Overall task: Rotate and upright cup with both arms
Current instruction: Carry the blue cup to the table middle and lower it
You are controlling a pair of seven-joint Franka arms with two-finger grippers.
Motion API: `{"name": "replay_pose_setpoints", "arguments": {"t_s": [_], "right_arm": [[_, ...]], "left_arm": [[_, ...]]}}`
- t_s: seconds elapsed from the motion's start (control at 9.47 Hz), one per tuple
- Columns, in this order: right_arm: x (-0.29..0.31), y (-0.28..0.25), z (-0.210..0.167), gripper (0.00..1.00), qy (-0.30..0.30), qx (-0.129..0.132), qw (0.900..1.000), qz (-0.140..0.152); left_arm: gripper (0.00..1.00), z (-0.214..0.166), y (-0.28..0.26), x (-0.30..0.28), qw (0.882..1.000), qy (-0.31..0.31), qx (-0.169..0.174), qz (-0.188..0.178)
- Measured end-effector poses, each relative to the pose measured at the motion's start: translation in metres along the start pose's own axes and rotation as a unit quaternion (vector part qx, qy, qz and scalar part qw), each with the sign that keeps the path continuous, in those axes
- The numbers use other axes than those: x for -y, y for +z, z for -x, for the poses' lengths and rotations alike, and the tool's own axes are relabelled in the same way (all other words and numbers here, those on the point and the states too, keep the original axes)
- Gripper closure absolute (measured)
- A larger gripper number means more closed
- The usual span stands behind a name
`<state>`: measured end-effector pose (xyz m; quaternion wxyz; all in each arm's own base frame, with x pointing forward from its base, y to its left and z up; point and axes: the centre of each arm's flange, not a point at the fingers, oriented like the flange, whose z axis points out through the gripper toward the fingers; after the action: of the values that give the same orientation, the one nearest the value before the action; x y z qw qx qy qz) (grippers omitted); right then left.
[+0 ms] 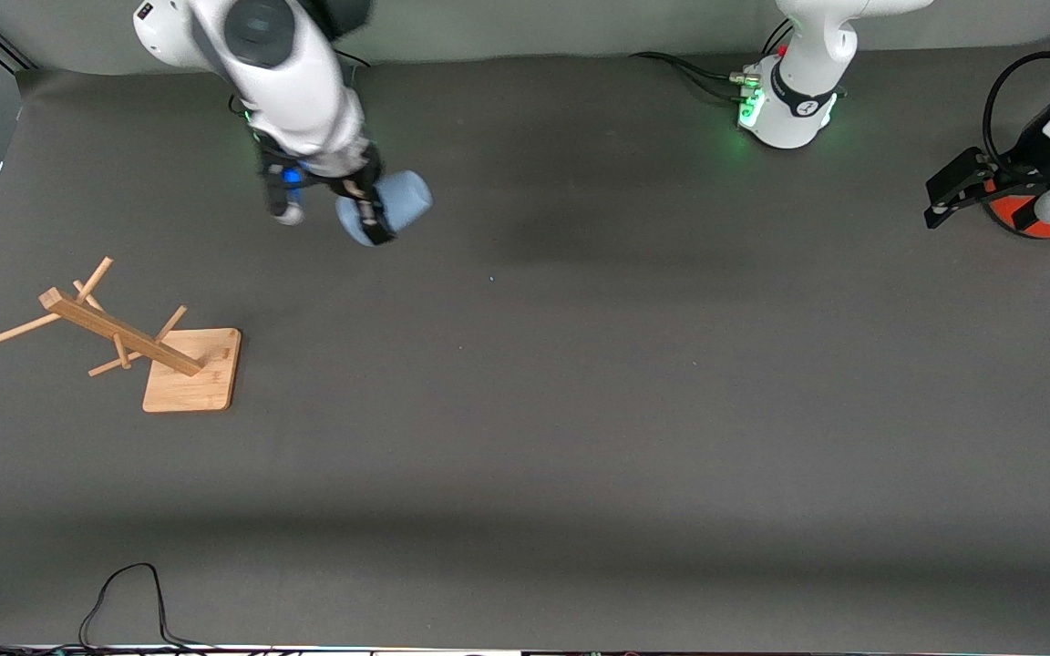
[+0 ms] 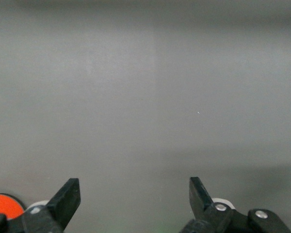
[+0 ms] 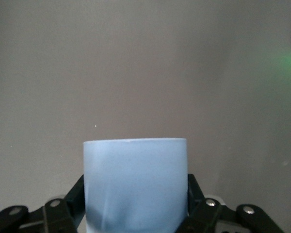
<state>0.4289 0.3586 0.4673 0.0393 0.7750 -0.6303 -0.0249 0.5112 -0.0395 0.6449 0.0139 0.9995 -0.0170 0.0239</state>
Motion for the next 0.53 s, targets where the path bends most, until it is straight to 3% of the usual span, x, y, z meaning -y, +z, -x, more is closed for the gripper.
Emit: {"name": "replay_pose_setpoints", "arguments": {"t_s": [0.53], "right_arm": [[0.035,0.114,0.157,0.19,0.085,-0.061,0.994,0.003]], "left_arm": [[0.0,0.0,0.001,0.001,1.0,-0.001,0.001,0.0]]}}
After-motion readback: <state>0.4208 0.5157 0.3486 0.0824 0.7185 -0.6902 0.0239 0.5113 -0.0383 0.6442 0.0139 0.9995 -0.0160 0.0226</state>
